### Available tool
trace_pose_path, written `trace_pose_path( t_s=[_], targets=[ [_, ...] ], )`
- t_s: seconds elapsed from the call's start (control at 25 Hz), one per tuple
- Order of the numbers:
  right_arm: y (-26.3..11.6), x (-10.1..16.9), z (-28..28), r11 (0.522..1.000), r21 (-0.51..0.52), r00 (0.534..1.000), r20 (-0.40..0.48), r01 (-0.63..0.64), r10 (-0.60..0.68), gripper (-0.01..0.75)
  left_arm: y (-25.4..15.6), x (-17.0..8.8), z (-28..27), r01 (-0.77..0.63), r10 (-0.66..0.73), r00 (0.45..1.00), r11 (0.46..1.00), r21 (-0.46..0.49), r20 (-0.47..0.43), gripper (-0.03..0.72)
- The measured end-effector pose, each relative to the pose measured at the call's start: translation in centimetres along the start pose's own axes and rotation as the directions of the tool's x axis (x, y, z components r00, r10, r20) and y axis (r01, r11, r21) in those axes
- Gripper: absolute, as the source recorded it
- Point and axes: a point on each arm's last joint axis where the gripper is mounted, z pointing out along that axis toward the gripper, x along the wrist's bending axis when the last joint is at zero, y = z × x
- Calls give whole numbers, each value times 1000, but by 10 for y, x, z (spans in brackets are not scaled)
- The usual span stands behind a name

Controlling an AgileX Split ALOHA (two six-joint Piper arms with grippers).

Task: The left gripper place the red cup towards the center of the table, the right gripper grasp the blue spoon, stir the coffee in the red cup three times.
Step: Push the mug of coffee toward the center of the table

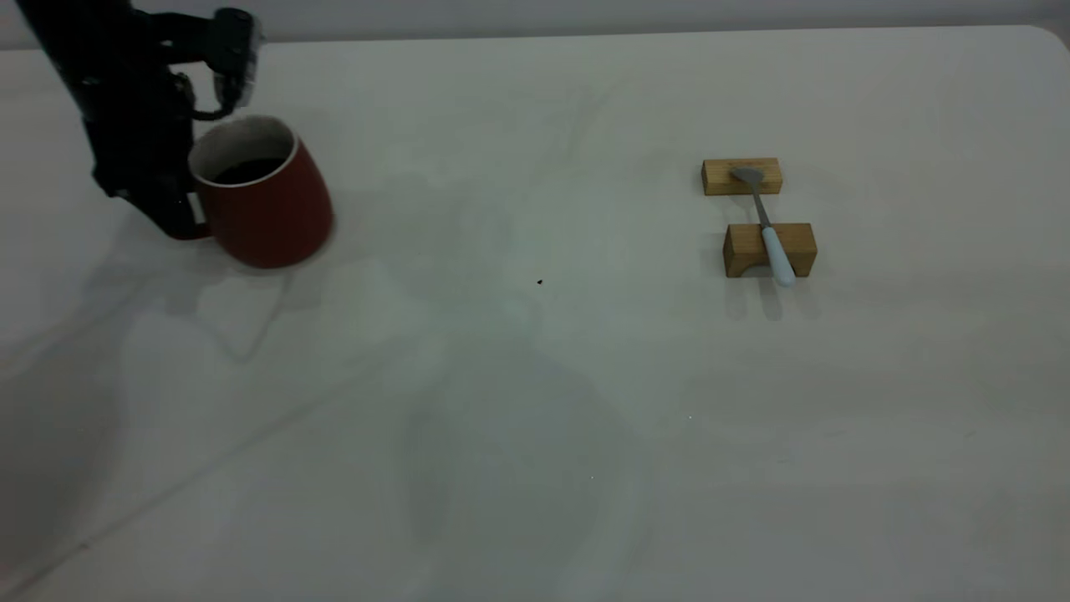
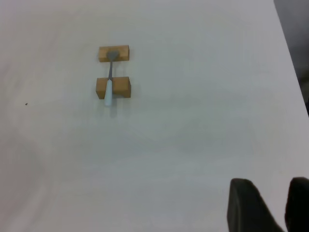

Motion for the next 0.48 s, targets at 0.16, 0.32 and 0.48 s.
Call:
trace_pose_path(
  t_s=[0.16,0.32,0.48],
  targets=[
    [0,0,0,1000,0,1000,0,0,0,238,26,-5,3,-79,79,997,997,-5,-21,554],
    [0,0,0,1000,0,1000,0,0,0,238,58,-11,4,-134,133,989,991,-23,-58,554],
    [0,0,0,1000,0,1000,0,0,0,238,88,-17,4,-156,148,983,985,-69,-109,554]
  ],
)
